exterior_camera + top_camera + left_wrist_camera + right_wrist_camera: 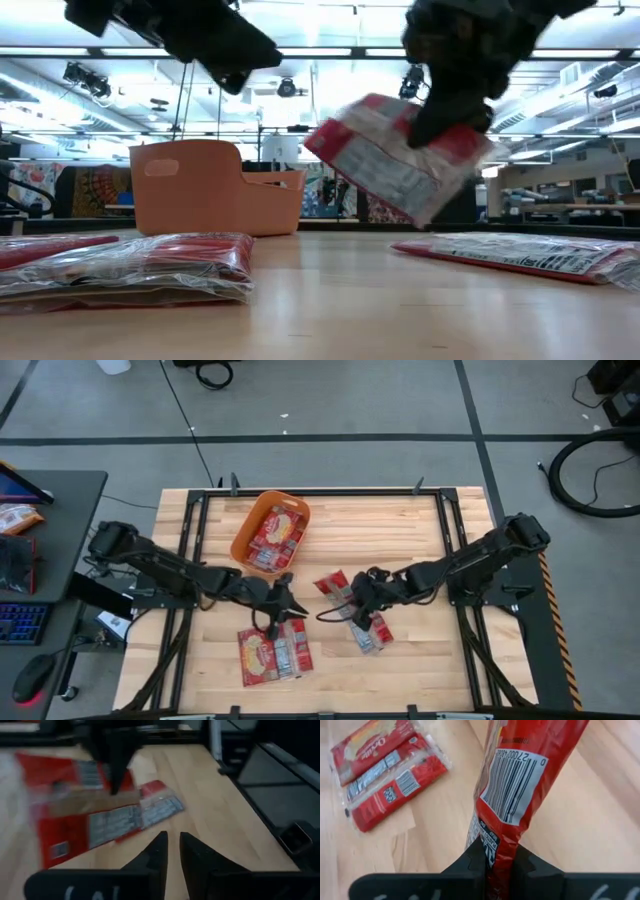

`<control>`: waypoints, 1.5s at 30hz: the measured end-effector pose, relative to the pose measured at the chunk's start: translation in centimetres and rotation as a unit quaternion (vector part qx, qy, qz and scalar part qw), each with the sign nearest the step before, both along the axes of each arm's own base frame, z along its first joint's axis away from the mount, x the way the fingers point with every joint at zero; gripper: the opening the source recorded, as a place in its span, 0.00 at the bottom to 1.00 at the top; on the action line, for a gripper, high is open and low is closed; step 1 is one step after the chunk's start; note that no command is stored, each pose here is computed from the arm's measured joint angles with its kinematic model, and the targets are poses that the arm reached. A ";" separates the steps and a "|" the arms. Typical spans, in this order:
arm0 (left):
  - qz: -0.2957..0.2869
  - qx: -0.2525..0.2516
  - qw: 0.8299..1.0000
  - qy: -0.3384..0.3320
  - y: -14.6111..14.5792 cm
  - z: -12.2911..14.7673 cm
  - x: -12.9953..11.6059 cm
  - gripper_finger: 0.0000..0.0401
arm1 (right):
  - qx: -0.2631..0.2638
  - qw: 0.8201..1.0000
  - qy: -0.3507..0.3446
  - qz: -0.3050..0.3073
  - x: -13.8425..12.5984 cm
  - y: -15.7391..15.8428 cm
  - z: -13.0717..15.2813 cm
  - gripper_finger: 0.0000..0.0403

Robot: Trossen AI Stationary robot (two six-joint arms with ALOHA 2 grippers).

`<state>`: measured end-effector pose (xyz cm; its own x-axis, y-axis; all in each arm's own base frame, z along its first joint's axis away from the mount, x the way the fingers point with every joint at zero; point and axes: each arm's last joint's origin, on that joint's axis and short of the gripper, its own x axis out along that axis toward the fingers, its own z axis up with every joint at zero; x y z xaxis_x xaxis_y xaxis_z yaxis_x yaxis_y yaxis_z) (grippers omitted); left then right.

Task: Sort popcorn bags into baskets
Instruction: Stack the popcorn pack on top of the other popcorn into the orange bin

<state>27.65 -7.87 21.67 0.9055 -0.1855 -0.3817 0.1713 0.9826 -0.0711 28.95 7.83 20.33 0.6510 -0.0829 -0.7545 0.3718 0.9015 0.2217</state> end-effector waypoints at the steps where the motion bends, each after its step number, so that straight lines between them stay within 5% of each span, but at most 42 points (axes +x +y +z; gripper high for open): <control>1: 0.013 -0.003 1.000 -0.001 0.2 0.2 -0.2 0.14 | -0.008 1.000 0.005 0.010 0.1 0.0 0.4 0.10; 16: 0.085 -0.016 0.996 -0.007 2.3 1.1 -0.3 0.64 | -0.128 0.982 -0.011 0.139 0.8 1.6 3.5 0.11; 23: 0.084 -0.022 0.996 -0.013 2.6 1.2 -0.2 0.69 | -0.154 0.975 -0.054 0.150 1.4 1.8 4.2 0.11; 32: 0.069 -0.038 0.994 -0.069 2.5 2.3 0.2 0.57 | -0.189 0.960 -0.140 0.150 2.5 2.0 5.6 0.11; 45: 0.061 -0.020 0.994 -0.089 2.4 2.6 0.2 0.10 | -0.169 0.967 -0.136 0.136 2.5 1.9 5.5 0.14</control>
<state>27.88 -5.43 24.31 0.9746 -0.0820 -0.2083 0.0646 0.9939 -0.0891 31.47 9.77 25.81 0.8544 -0.0927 -0.5113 0.0799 0.9957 -0.0470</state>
